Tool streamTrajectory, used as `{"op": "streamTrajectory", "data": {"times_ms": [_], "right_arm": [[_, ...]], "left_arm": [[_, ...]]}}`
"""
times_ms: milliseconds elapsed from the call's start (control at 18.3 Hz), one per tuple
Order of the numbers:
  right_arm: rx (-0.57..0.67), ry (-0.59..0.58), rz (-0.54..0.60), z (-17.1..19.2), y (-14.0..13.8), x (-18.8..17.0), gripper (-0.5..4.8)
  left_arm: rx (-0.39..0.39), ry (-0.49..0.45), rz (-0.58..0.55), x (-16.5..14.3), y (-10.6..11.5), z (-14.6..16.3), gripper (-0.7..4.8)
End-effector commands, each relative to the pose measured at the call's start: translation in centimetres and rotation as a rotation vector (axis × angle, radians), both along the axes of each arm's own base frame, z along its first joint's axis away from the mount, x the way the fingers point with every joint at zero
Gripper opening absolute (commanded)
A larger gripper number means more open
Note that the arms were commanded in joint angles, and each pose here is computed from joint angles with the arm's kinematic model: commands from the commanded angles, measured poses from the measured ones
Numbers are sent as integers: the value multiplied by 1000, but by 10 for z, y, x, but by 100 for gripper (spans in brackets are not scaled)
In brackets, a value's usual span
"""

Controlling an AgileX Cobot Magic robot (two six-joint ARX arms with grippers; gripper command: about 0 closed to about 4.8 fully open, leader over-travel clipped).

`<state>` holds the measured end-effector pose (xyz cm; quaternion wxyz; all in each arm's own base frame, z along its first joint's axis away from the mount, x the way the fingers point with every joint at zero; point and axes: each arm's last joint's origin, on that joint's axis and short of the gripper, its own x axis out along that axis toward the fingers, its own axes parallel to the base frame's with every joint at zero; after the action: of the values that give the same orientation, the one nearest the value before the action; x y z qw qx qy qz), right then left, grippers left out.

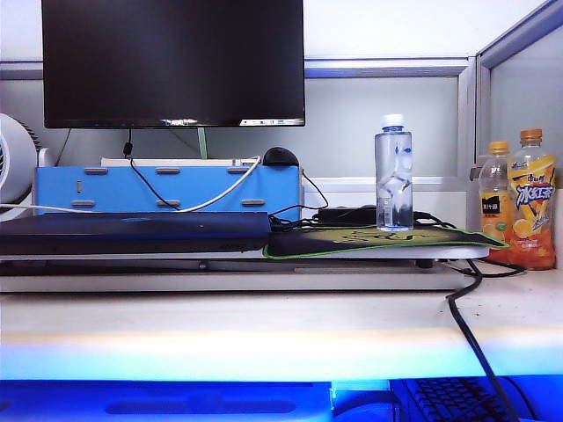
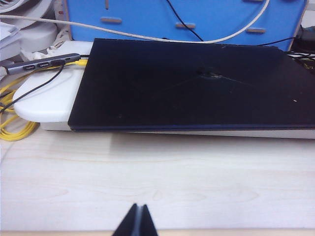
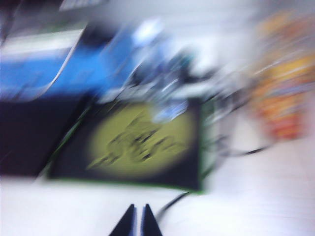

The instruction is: Pick up the mineral water bottle and place it on the laptop.

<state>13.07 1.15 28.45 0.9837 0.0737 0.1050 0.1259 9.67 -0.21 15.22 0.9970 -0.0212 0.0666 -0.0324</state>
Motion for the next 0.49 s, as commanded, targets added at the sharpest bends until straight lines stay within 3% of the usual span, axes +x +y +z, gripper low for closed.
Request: {"op": "streamTrajectory", "data": {"times_ms": [55,109,274,383,493], "right_arm": [[11,106,183,12,7,44,31],[63,176,262,12,10,66,31],[174,207,427,6,16,105,31],[297,182,530,-2,22,133,31],[288,99,551,-3,22,146,32]], "left_arm": [[0,-11,-2,0,0,1,-2],[0,-11,-2,0,0,1,-2],[0,-11,-2,0,0,1,-2],[0,-11,-2,0,0,1,-2],[0,-11,-2,0,0,1,-2]]}}
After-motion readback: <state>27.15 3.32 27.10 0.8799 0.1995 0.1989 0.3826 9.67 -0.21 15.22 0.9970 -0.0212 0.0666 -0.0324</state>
